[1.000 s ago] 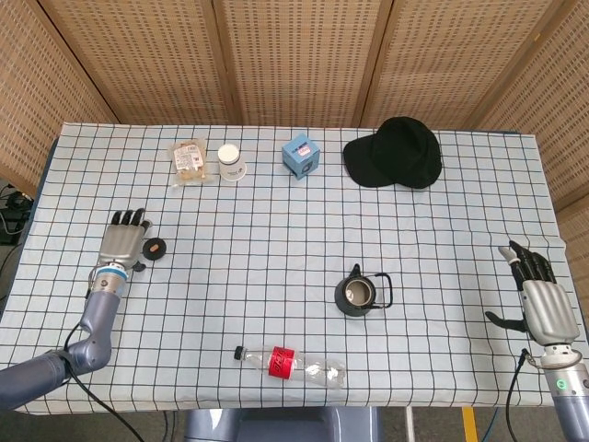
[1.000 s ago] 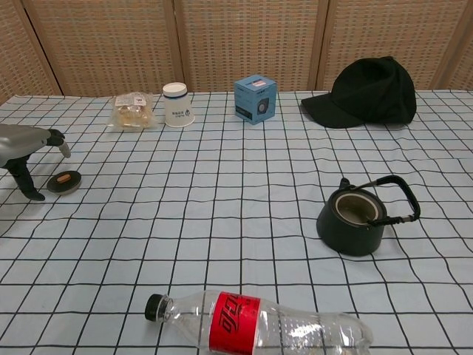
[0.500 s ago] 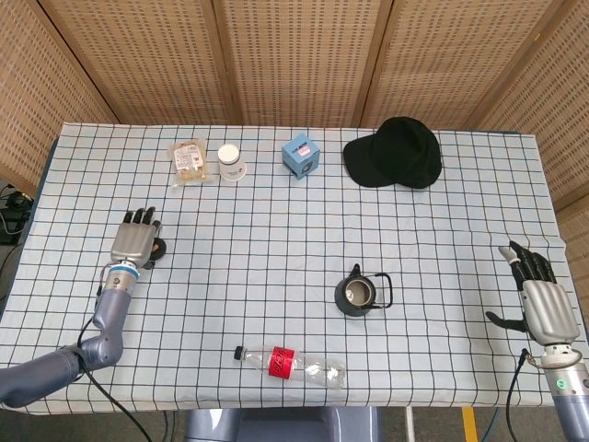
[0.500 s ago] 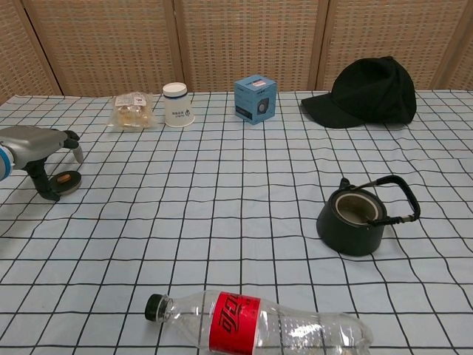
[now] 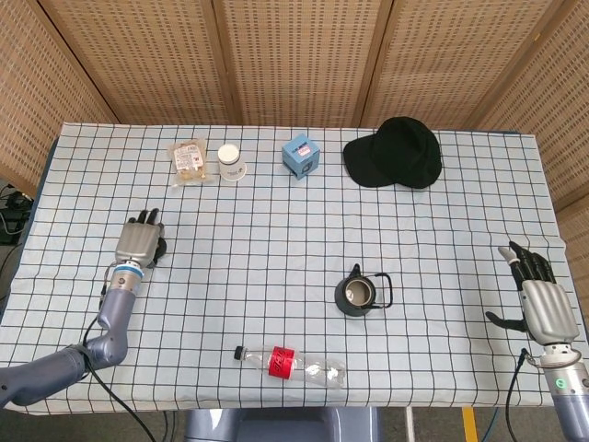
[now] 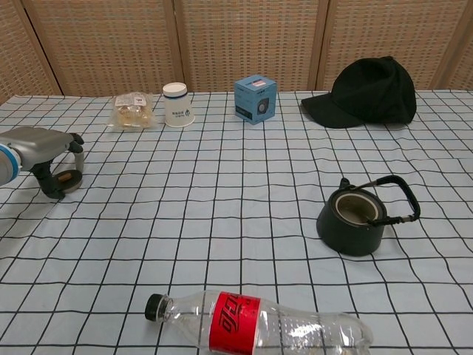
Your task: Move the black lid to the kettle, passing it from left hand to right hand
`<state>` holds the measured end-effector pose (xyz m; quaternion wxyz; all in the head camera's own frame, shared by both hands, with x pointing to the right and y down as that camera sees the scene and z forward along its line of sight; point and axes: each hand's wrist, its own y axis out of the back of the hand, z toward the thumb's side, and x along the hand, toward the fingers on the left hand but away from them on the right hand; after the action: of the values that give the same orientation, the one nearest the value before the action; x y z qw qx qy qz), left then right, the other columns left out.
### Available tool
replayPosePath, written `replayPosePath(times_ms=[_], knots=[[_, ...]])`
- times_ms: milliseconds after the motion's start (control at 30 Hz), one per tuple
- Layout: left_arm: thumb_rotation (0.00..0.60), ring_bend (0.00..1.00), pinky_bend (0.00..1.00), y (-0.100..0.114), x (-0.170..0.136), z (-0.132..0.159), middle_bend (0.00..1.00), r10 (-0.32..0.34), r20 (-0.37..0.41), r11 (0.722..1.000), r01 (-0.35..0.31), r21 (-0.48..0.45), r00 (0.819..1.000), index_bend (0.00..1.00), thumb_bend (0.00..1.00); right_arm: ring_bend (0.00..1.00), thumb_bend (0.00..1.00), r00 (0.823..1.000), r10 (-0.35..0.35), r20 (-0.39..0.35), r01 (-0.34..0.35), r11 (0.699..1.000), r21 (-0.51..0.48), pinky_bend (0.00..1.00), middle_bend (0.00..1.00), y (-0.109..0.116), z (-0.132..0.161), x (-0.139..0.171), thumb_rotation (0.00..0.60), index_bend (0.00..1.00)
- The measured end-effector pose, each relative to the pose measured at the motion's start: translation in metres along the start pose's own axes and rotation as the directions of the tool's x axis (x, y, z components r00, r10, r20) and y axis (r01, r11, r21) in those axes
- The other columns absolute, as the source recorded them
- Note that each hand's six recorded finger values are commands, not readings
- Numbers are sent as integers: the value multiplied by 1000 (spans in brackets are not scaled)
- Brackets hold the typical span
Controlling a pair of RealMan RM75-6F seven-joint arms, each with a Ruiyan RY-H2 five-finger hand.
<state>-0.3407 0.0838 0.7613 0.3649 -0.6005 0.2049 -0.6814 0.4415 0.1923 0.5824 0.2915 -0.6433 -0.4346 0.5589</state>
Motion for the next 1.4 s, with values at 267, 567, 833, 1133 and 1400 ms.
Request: replayPosePath(times_ms=[267, 567, 833, 1133, 1400], knots=[[600, 297, 447, 0, -1, 3, 291, 28, 5, 1000, -28, 8, 1000, 615, 404, 0, 228, 1000, -2, 1, 2, 1000, -1, 0, 0, 1, 0, 1, 600, 93], [600, 346, 483, 8, -4, 4, 348, 70, 16, 998, -70, 1, 997, 681, 466, 0, 228, 1000, -1, 1, 1, 1000, -3, 0, 0, 1, 0, 1, 600, 94], [600, 364, 494, 29, -13, 8, 386, 129, 50, 992, -128, -18, 990, 711, 528, 0, 228, 1000, -5, -3, 5, 1000, -10, 0, 0, 3, 1, 2, 600, 94], [600, 388, 509, 54, -27, 22, 416, 191, 96, 981, -187, -42, 977, 743, 559, 0, 228, 1000, -16, -6, 16, 1000, -27, 0, 0, 8, 0, 4, 600, 94], [600, 388, 509, 74, -36, 43, 416, 219, 141, 975, -213, -54, 966, 743, 560, 0, 228, 1000, -21, 3, 21, 999, -40, 0, 0, 12, -3, 4, 600, 94]])
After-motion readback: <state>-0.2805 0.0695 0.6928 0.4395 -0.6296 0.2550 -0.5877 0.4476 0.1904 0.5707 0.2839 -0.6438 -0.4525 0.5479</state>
